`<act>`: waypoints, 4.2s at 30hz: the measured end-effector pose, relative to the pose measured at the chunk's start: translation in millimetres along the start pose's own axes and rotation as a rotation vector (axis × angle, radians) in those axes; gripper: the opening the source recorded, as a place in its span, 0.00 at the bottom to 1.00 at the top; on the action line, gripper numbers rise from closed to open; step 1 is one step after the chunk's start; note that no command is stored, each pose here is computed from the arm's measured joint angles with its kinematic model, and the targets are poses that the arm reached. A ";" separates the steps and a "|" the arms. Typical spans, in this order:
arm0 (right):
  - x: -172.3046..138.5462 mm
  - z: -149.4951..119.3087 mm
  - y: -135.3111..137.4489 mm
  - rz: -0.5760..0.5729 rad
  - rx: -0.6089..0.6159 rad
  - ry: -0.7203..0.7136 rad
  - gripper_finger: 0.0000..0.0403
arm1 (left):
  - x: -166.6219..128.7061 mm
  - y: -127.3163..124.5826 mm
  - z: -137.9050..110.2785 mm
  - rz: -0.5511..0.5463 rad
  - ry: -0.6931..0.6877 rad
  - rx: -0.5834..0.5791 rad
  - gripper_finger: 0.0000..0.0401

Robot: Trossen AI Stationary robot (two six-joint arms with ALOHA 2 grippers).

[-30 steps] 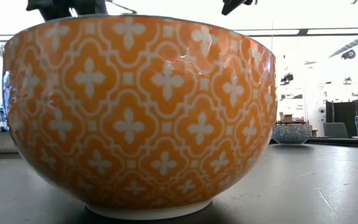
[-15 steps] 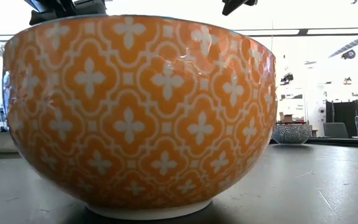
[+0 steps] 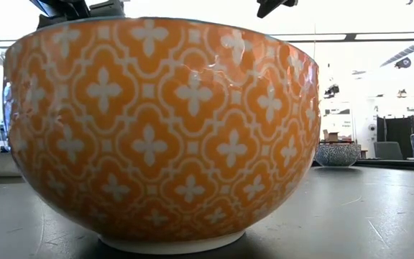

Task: Place and stack bowls onto a shelf
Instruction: Stack the bottom right white patterned bowl on top of the white patterned bowl on the shelf, then stack the top white patterned bowl on top of the white patterned bowl on the shelf

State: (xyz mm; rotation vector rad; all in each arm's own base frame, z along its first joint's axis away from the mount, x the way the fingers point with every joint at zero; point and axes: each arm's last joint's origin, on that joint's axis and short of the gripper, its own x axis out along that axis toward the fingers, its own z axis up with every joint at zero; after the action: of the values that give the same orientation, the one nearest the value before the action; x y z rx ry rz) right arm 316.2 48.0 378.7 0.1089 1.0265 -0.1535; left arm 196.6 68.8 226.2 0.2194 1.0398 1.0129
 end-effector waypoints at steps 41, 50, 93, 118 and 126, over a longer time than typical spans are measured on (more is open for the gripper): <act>0.1 0.0 0.0 0.000 -0.004 0.001 0.42 | 0.2 -0.5 -1.3 -0.019 0.016 0.007 0.01; 0.1 0.0 0.0 0.000 -0.004 0.001 0.42 | 0.1 -2.2 -4.5 -0.094 0.051 0.054 0.01; 0.1 0.0 0.1 0.001 -0.027 0.001 0.42 | -1.4 -8.8 -11.5 -0.340 0.151 0.044 0.36; 0.1 -2.3 -0.7 -0.006 -0.087 0.025 0.42 | -55.5 -44.0 -35.8 -0.856 0.508 -0.093 0.36; 0.1 -2.3 -0.6 -0.005 -0.083 0.024 0.42 | -59.1 -60.9 -53.1 -0.738 0.515 -0.080 0.37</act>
State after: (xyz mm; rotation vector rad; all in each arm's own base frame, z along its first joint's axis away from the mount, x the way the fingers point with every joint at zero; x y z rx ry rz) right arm 314.2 47.8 377.4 0.0327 1.0562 -0.1146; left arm 183.0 -26.4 198.4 -0.4923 1.3921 0.4296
